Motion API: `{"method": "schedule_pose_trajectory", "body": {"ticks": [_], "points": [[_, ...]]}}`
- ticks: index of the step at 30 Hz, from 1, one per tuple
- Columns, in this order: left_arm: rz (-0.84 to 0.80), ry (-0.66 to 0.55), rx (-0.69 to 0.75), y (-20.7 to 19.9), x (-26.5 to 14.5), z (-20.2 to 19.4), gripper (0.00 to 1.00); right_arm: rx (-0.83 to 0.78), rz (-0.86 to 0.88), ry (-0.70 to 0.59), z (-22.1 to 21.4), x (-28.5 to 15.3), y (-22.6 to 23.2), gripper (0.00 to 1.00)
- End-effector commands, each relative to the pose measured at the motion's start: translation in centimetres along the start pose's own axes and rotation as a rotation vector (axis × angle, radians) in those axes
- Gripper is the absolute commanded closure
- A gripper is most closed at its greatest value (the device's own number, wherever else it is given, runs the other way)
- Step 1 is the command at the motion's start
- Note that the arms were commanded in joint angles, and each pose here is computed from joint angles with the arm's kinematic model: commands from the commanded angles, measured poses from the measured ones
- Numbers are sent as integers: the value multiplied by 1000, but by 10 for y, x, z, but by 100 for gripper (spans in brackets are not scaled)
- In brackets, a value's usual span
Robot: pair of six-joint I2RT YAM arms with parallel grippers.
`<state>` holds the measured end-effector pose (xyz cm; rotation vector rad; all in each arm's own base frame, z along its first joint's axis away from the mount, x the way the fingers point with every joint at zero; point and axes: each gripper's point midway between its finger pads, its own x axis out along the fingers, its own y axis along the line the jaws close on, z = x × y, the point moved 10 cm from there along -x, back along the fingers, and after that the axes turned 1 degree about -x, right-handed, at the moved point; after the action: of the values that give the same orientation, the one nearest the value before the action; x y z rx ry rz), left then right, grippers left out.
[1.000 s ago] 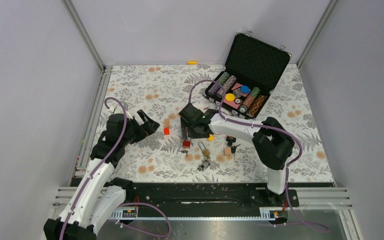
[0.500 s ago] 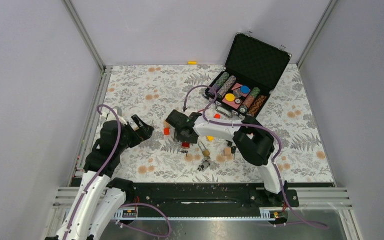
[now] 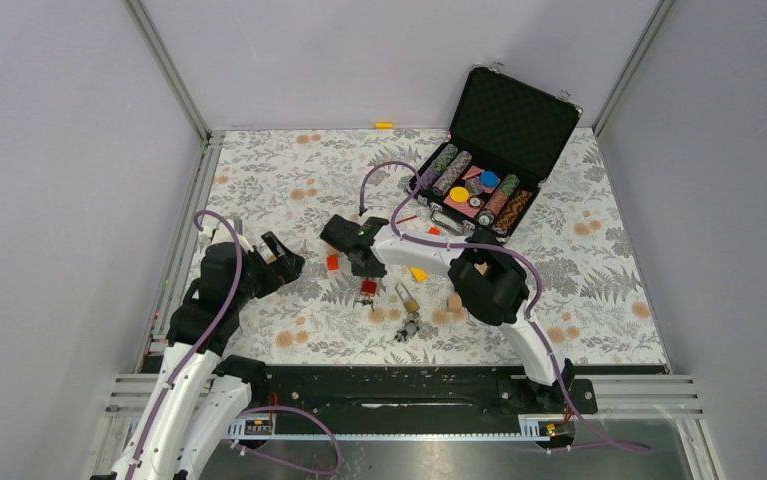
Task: Lock with the key
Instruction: Pick up the lock from the center of the board, then lock the lock.
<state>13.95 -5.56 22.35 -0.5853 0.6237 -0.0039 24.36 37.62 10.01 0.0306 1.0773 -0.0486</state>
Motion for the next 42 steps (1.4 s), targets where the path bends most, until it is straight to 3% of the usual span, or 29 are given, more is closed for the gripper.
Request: {"method": "schedule_pose_trajectory", "body": {"ticks": [1, 3, 8, 15, 24, 28, 38, 42], "points": [[-8, -45, 17, -5, -3, 10, 1, 7, -25, 35, -3, 14, -6, 87], [-12, -36, 18, -5, -2, 8, 1, 17, -8, 36, -1, 13, -8, 100], [-99, 30, 45, -6, 2, -2, 1, 55, 63, -22, 17, -13, -13, 100], [-346, 169, 46, -23, 9, -14, 1, 233, 320, -131, 41, -90, -27, 100], [-611, 174, 69, -66, 5, -10, 1, 392, 598, -247, 54, -169, -53, 100], [-649, 213, 93, -92, 0, -10, 1, 419, 687, -295, 55, -196, -59, 100], [-654, 166, 157, -126, -9, -14, 1, 412, 750, -325, 52, -218, -67, 100], [-595, 159, 176, -133, -4, -16, 13, 411, 773, -311, 51, -224, -69, 100]]}}
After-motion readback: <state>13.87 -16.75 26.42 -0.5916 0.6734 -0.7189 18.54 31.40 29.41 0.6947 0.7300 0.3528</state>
